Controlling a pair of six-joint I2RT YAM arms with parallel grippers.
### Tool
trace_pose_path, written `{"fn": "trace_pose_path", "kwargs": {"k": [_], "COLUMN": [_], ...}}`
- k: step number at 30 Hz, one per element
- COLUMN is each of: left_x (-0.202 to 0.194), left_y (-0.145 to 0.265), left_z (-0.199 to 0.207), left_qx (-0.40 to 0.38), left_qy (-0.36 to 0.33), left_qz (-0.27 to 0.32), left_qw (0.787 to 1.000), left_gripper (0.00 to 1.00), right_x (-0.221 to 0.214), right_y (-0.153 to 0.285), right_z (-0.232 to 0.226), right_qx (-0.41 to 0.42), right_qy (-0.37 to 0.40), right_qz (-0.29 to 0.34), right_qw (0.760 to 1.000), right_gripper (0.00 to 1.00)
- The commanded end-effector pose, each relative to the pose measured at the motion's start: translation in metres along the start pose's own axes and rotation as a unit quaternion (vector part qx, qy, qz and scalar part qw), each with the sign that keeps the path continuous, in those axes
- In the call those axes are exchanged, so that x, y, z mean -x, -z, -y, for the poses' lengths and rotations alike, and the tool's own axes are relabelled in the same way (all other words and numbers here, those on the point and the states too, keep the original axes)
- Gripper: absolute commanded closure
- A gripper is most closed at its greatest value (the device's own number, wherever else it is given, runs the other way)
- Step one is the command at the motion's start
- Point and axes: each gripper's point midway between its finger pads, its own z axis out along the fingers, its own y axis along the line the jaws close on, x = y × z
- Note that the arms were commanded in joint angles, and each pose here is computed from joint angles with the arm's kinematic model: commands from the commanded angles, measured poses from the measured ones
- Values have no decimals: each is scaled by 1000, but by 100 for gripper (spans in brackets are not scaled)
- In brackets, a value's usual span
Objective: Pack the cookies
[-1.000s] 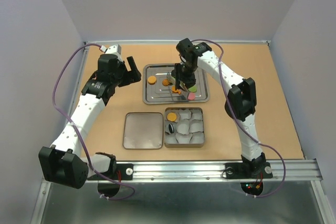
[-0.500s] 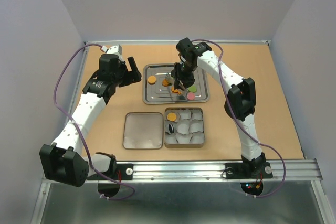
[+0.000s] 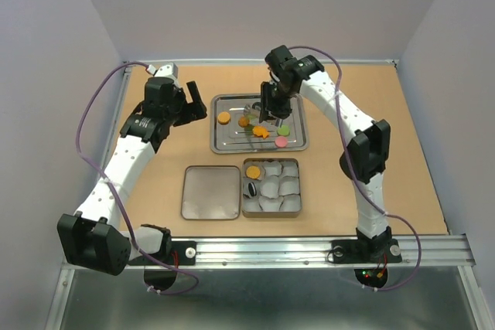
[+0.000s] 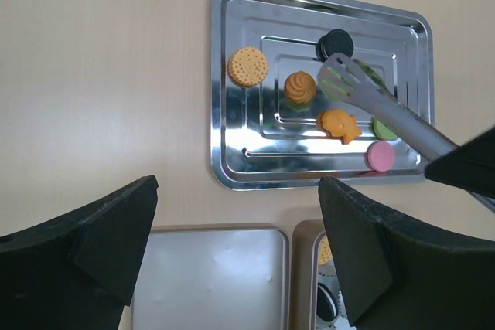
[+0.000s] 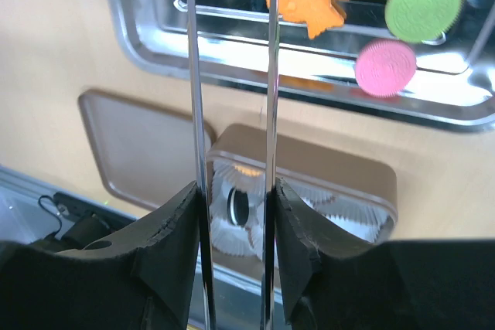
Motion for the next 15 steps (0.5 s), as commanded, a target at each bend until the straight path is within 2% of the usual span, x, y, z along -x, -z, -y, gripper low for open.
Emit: {"fn": "trace_pose_path", "kwargs": {"k": [1,5,6,8,9,12,15], "left_x": [43,72,86,86,95,92,82], "left_y": [23,50,66,75,90,94,84], "left_z": [-6,-32,-32,-44,-43,-43,-34], "left_qx": [38,110,108,129,118,100,74], "left_qy": [-15,-4,7,26,42,49,44], "left_qz": [71,155,196,228,264,285,261], "left_qw": [997,982,975,965,956,952,962], "left_gripper": [2,1,1,1,1,1,1], "right_x": [6,-9,-13,-28,-36,-59,-86], "right_y": [73,96,103,115,118,132,143], "right_z": [-12,-6,-7,-5,-7,-1,8], "right_qx": [24,27,35,45,56,71,83], "right_qy": [13,14,15,15,17,19,25], "right_qz": [89,104,105,105,98,94,87], "right_qw": [996,994,994,993,993,993,992], "right_gripper": [57,57,57,57,56,57,56]}}
